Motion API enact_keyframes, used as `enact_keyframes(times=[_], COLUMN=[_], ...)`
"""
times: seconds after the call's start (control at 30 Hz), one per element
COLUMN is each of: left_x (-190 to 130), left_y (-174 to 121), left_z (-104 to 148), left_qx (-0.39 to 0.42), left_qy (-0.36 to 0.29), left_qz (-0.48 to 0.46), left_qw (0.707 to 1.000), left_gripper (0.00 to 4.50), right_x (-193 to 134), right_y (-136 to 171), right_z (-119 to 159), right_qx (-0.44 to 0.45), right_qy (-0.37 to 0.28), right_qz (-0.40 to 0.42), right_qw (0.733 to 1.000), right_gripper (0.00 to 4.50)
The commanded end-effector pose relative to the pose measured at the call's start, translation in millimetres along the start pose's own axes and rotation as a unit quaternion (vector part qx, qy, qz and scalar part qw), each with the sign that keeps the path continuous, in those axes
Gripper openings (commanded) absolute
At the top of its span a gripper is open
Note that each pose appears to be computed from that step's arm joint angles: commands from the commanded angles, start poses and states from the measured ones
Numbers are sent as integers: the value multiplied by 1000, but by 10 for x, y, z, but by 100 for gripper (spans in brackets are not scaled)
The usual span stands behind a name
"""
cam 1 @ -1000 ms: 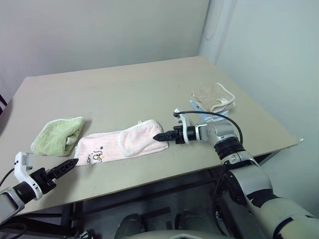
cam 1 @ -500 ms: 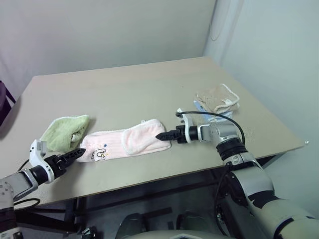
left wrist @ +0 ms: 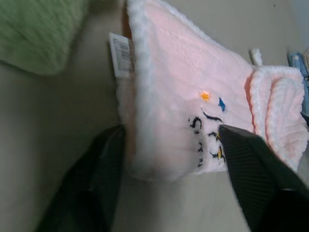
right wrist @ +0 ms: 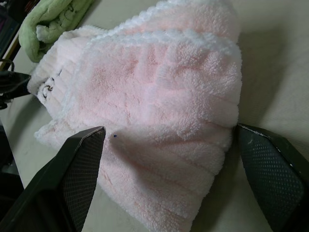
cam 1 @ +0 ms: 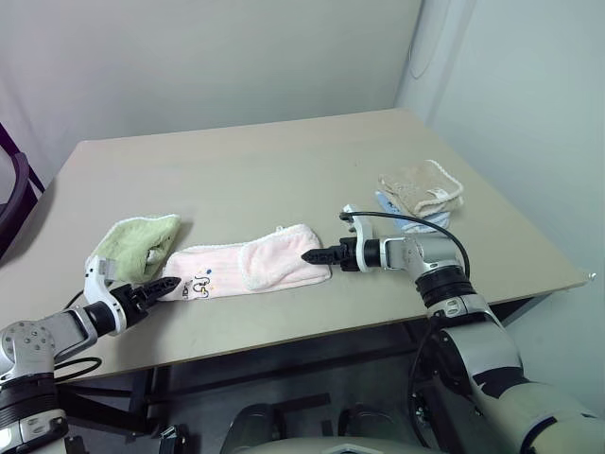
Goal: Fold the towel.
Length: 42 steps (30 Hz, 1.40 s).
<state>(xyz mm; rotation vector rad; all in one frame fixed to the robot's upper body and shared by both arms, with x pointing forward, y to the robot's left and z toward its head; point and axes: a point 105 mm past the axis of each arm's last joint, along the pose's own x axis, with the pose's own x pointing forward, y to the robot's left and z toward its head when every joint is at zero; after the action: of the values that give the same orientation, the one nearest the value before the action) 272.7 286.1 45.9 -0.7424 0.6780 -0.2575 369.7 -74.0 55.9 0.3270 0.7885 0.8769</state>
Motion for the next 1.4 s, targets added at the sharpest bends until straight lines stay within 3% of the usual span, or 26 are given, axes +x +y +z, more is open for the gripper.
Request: enact_keyframes(times=[0.03,0.2,0.37,0.63,0.87,1.13,1.4], left_x=[45,-12,-118,-253,141,560,1106], left_y=[-105,-127,-208,-714,-1236,-1946,-2057], left_z=[63,114,192,163,252,101,-352], left_qx=[0,6,18,115,207,282,309], left_qy=[-9,-23,-43,-3,32,114,210], left_qz=[-27,-38,-60,-131,-193,-311,-330], left_qw=[1000,999,997,985,959,900,867], left_gripper=[181,3,3,3,3,3,3], right_x=[-107,-128,-155,-333,-535,-667,-754], right_y=[-182,-220,-240,-127,-16,-103,-264], right_z=[-14,8,12,99,185,157,49], right_qx=[6,0,-8,-44,-60,-63,-29], right_qy=[-3,-4,-6,-40,-78,-94,-121], right_qz=[-48,-60,-61,1,48,12,-45], right_qw=[999,998,998,998,994,994,991], right_gripper=[450,450,450,450,450,450,450])
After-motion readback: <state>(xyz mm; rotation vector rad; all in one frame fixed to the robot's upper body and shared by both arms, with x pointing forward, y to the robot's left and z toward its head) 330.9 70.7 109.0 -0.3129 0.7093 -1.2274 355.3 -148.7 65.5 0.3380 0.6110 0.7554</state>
